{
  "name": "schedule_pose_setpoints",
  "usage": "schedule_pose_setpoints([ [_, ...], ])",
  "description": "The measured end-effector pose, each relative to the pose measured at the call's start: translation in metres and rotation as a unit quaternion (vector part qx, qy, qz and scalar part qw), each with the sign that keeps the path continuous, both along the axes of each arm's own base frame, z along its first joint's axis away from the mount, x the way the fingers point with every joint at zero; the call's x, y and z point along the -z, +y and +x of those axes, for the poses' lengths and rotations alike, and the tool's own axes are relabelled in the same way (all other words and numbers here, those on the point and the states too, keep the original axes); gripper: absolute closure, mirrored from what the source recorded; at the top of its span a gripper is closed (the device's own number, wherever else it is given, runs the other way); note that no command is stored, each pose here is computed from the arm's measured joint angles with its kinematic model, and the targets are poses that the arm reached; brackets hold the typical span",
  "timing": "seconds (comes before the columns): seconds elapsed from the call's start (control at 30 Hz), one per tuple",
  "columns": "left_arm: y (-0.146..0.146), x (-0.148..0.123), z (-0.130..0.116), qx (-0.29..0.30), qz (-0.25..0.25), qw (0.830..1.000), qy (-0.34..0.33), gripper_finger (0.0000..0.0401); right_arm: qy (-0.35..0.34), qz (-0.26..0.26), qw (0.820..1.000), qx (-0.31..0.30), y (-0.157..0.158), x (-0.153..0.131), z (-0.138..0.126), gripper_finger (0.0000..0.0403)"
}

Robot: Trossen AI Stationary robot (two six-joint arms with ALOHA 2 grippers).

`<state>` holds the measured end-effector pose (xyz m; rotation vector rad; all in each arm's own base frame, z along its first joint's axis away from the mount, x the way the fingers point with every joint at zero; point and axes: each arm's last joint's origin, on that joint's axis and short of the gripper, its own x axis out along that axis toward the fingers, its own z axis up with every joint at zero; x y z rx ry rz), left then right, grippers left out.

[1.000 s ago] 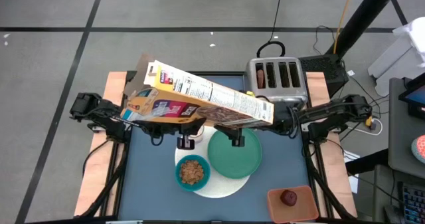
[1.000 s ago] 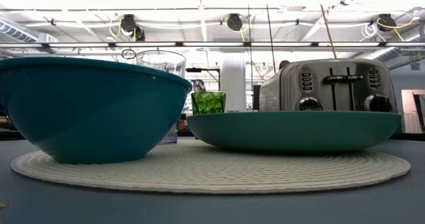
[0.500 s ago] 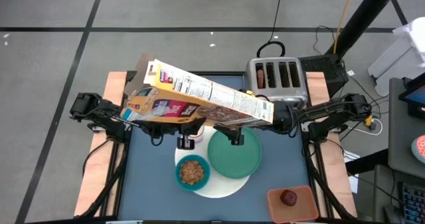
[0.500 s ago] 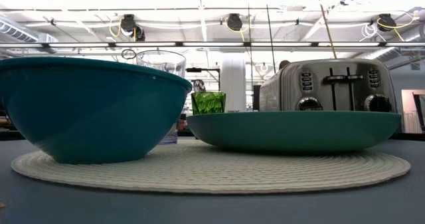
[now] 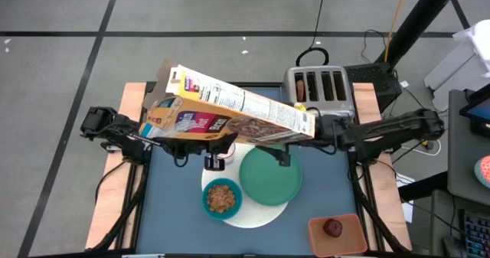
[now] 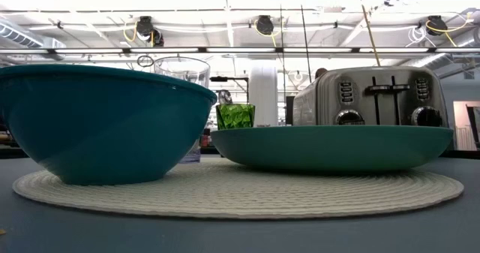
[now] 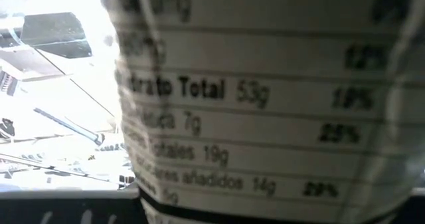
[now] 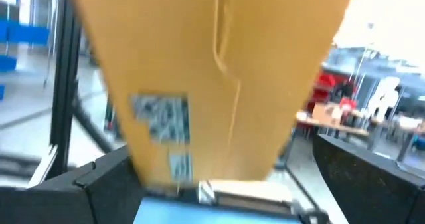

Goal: Arrange a breakfast setting
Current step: Pour the cereal from the cereal box into the blue bowl

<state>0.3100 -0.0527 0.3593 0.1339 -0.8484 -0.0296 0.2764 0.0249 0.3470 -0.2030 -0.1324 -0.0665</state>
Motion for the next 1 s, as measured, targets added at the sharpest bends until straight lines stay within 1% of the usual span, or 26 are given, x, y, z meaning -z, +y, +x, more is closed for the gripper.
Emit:
schedule_pose_setpoints([
  [0.2, 0.001, -0.006, -0.005, -0.001, -0.006, 1.000, -0.005, 0.0263, 0.098, -0.010, 0.995, 0.002, -0.004, -0.002, -0.035, 0.0005],
  [0.4, 0.004, -0.014, -0.018, -0.007, -0.007, 1.000, 0.024, 0.0263, 0.154, -0.016, 0.988, 0.002, -0.008, -0.007, -0.072, 0.0005],
  [0.5, 0.008, -0.023, -0.029, -0.035, -0.029, 0.998, 0.051, 0.0263, 0.168, -0.012, 0.986, 0.001, -0.009, -0.008, -0.087, 0.0005],
  [0.57, 0.011, -0.028, -0.036, -0.063, -0.043, 0.993, 0.088, 0.0263, 0.173, 0.000, 0.985, 0.001, -0.010, -0.009, -0.095, 0.0005],
  [0.7, 0.018, -0.033, -0.052, -0.118, -0.067, 0.977, 0.164, 0.0263, 0.182, 0.026, 0.983, 0.002, -0.011, -0.009, -0.104, 0.0005],
  [0.8, 0.024, -0.040, -0.069, -0.165, -0.093, 0.963, 0.191, 0.0263, 0.196, 0.031, 0.980, 0.003, -0.011, -0.007, -0.107, 0.0005],
  [0.9, 0.030, -0.045, -0.086, -0.222, -0.114, 0.944, 0.215, 0.0263, 0.204, 0.031, 0.978, 0.003, -0.011, -0.005, -0.107, 0.0005],
  [1.0, 0.035, -0.046, -0.100, -0.279, -0.129, 0.920, 0.243, 0.0263, 0.206, 0.030, 0.978, 0.003, -0.011, -0.005, -0.105, 0.0005],
])
